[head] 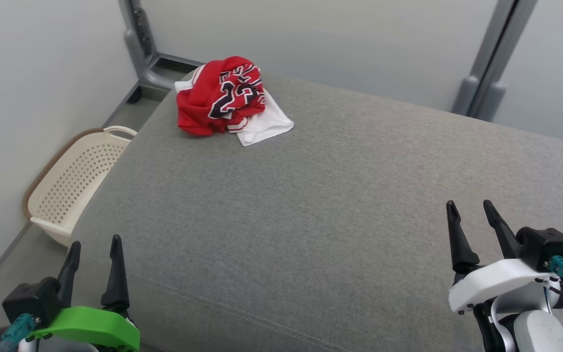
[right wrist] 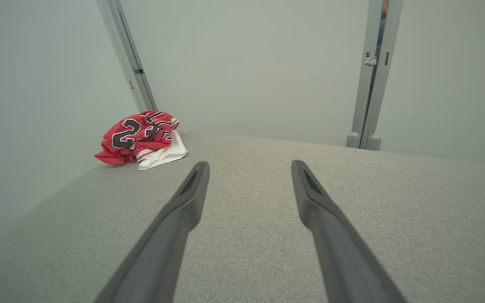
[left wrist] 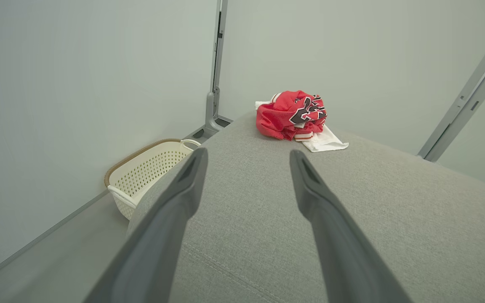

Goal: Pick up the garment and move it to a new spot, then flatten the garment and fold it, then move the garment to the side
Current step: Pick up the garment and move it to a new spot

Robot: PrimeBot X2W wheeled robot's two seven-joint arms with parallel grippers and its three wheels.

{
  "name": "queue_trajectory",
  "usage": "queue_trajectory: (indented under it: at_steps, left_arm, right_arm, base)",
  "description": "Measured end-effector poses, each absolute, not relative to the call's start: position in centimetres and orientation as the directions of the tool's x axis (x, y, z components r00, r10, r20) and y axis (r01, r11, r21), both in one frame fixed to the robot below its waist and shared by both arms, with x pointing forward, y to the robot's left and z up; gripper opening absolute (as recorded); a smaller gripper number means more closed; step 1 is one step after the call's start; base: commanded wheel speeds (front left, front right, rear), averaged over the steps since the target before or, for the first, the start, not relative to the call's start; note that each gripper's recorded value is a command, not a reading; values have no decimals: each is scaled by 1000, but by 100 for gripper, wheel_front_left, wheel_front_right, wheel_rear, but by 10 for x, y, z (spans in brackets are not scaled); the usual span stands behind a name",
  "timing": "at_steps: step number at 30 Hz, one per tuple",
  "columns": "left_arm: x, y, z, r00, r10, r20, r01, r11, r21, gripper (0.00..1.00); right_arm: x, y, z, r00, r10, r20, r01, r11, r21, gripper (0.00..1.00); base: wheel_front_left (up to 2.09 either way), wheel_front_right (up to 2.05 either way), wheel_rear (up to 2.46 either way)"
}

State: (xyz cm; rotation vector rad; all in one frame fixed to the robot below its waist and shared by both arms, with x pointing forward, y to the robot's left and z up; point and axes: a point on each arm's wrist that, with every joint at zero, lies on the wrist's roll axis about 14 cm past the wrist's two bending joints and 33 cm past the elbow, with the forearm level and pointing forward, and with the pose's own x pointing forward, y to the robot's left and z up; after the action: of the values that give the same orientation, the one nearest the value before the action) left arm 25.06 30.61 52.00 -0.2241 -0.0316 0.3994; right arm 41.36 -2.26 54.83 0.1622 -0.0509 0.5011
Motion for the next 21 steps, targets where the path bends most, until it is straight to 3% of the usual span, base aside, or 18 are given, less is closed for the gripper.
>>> queue_trajectory:
  at_steps: [10,21]
  left_arm:
    - [209,336,523,845,535,-9,-522,822,-228,100]
    - [227,329,530,890,455,-3,-448,876,-181,100]
  right_arm:
    - [417,44,552,782,614,104,-623,769,147,100]
    - [419,26,548,814,572,105,-581,797,164,100]
  base:
    - [0,0,0]
    - [0,0,0]
